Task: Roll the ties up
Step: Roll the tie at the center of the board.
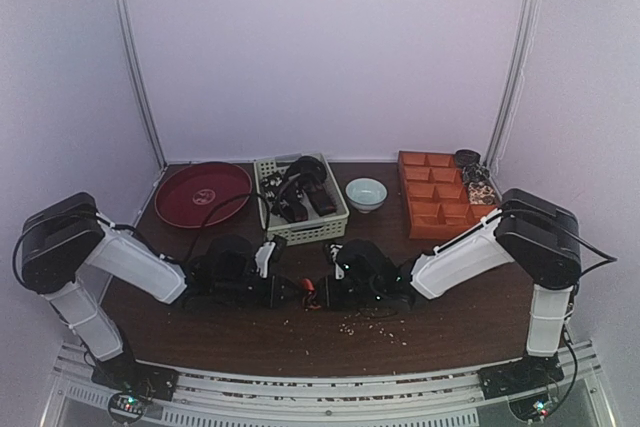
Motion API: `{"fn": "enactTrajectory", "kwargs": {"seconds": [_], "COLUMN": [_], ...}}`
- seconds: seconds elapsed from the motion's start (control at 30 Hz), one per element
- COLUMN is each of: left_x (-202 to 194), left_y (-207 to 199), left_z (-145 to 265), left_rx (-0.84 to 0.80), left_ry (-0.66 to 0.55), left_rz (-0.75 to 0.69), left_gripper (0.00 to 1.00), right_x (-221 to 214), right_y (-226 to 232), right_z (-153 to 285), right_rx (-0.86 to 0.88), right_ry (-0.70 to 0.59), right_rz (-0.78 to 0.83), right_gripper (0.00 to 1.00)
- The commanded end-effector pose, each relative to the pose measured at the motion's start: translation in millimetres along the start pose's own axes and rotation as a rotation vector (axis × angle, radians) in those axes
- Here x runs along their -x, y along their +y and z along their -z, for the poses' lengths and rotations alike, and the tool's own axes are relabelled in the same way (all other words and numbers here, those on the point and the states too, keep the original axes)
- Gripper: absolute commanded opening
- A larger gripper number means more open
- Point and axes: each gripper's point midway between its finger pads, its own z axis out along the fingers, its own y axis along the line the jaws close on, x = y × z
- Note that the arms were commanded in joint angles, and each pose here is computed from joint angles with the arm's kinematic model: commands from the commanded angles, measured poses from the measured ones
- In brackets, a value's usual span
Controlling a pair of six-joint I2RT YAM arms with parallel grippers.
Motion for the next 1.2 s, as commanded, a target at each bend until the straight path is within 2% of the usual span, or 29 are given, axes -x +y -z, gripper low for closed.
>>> {"fn": "enactTrajectory", "kwargs": {"seconds": [0.0,0.1,0.43,0.73,0.87,1.03,1.17], "left_x": [9,11,14,16,14,15,17], "left_y": [-10,-9,-12,-22,-23,-22,-23], "left_z": [-8,-11,-16,-26,-31,-39,-45], "left_rx": [-0.023,-0.009,-0.011,-0.064,-0.077,-0.082,-0.088], "left_ry": [-0.005,0.001,0.019,0.034,0.043,0.046,0.046], "left_rz": [-0.040,-0.051,-0.069,-0.082,-0.080,-0.076,-0.077], "left_gripper": [0.00,0.00,0.00,0.00,0.00,0.00,0.00], "right_x": [-2,1,15,26,39,42,30], "right_y": [-11,-17,-34,-40,-35,-23,-28], "right_z": [3,6,28,48,65,63,45], "right_rx": [-0.014,-0.030,-0.093,-0.106,-0.099,-0.072,-0.100], "right_ry": [0.001,-0.017,-0.108,-0.168,-0.219,-0.195,-0.119], "right_rz": [-0.006,-0.019,-0.045,-0.059,-0.063,-0.032,-0.014], "right_gripper": [0.14,0.14,0.24,0.24,0.30,0.41,0.41]}}
